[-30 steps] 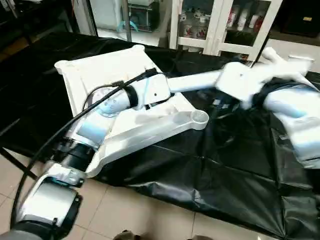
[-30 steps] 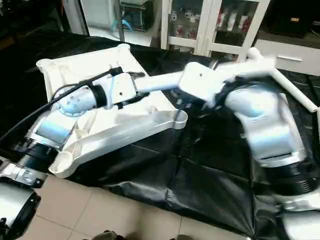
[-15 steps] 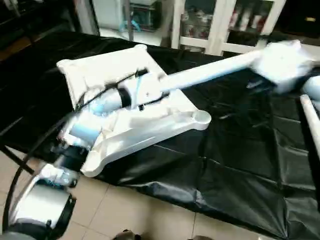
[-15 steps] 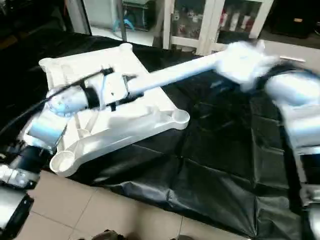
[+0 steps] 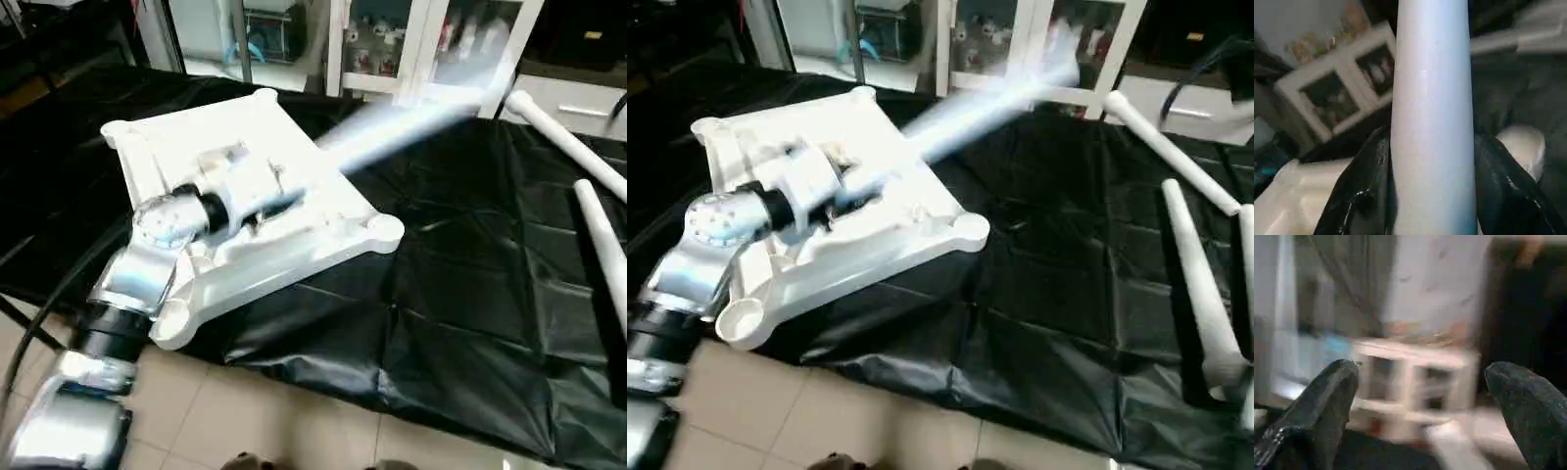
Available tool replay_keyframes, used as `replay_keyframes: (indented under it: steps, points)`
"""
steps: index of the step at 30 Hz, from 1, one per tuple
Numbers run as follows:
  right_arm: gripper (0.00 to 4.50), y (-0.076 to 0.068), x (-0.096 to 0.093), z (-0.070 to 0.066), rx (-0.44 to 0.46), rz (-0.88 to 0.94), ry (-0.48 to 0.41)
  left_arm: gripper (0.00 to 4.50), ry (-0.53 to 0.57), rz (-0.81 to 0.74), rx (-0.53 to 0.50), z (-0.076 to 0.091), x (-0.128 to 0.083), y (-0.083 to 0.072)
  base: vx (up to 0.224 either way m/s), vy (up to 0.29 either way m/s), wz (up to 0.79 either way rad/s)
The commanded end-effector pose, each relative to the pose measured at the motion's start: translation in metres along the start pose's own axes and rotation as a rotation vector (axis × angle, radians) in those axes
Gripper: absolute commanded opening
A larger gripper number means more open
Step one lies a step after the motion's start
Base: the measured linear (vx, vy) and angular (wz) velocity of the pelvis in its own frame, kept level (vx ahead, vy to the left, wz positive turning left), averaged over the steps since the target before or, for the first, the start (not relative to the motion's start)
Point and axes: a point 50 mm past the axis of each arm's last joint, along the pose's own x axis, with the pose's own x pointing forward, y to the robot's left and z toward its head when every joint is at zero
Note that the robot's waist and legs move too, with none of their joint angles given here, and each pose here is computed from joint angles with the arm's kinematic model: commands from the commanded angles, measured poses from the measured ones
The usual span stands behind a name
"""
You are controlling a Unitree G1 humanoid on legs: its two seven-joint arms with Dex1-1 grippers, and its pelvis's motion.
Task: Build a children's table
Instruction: Pick table leg
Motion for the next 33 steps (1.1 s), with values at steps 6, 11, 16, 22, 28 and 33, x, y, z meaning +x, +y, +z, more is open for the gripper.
replay_keyframes:
  steps: [6,11,16,22,28,33]
  points:
    - [4.5,0.11,-0.008,-0.054,0.456,0.454,0.148,1.95,-0.142,-0.003,-0.161,0.028,0.016,-0.011,0.0,0.0,0.0]
    - [4.5,0.143,-0.02,-0.059,0.544,0.629,0.199,1.95,-0.237,0.046,-0.332,0.04,0.025,-0.014,0.0,0.0,0.0]
    - [4.5,0.176,-0.057,-0.063,0.508,0.916,0.348,1.95,-0.435,0.152,-0.708,0.067,0.035,-0.002,0.0,0.0,0.0]
    - [4.5,0.186,-0.069,-0.069,0.474,0.988,0.435,1.94,-0.538,0.075,-0.855,0.086,0.038,-0.005,0.0,0.0,0.0]
    - [4.5,0.192,-0.067,-0.069,0.461,1.001,0.44,1.94,-0.537,0.009,-0.893,0.092,0.04,-0.017,0.0,0.0,0.0]
    - [4.5,0.193,-0.065,-0.073,0.409,0.981,0.486,1.94,-0.521,-0.005,-0.906,0.091,0.038,-0.019,0.0,0.0,0.0]
